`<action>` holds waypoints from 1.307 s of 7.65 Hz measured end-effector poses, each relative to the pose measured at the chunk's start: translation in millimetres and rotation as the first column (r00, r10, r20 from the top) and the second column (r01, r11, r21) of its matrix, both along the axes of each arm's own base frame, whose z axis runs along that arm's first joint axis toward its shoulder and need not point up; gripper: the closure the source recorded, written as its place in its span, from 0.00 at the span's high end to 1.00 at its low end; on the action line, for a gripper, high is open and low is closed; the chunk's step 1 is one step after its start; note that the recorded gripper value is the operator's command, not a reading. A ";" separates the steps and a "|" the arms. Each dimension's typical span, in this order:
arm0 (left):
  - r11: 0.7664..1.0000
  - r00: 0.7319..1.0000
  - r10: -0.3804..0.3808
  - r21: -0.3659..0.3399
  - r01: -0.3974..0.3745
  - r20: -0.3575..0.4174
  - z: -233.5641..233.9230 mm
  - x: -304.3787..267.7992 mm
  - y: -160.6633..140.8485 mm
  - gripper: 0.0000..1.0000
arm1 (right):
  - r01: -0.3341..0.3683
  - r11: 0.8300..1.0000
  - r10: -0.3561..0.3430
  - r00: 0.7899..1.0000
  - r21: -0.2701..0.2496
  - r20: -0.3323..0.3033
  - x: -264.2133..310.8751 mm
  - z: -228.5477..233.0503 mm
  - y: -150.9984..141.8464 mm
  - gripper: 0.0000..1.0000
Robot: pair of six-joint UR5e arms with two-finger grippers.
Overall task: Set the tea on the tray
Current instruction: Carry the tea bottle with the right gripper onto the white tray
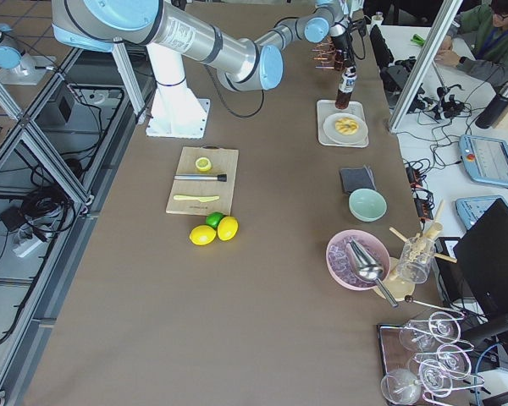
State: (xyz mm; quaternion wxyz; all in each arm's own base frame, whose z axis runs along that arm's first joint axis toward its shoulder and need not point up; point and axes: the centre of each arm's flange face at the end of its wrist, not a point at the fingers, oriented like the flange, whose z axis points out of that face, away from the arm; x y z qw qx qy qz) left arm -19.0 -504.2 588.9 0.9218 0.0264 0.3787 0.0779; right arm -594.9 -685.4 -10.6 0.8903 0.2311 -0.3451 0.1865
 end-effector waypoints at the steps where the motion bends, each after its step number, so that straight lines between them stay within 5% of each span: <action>1: 1.000 1.000 0.001 0.001 -0.001 0.000 -0.4 0.3 -0.7 0.98 | -0.003 1.000 0.003 1.000 0.000 -0.006 -1.1 1.7 -0.8 0.00; 10: 1.000 1.000 0.000 0.001 0.000 0.000 -1.1 1.0 -5.6 0.98 | -0.002 1.000 0.002 1.000 0.004 -0.026 -14.1 10.1 6.6 0.00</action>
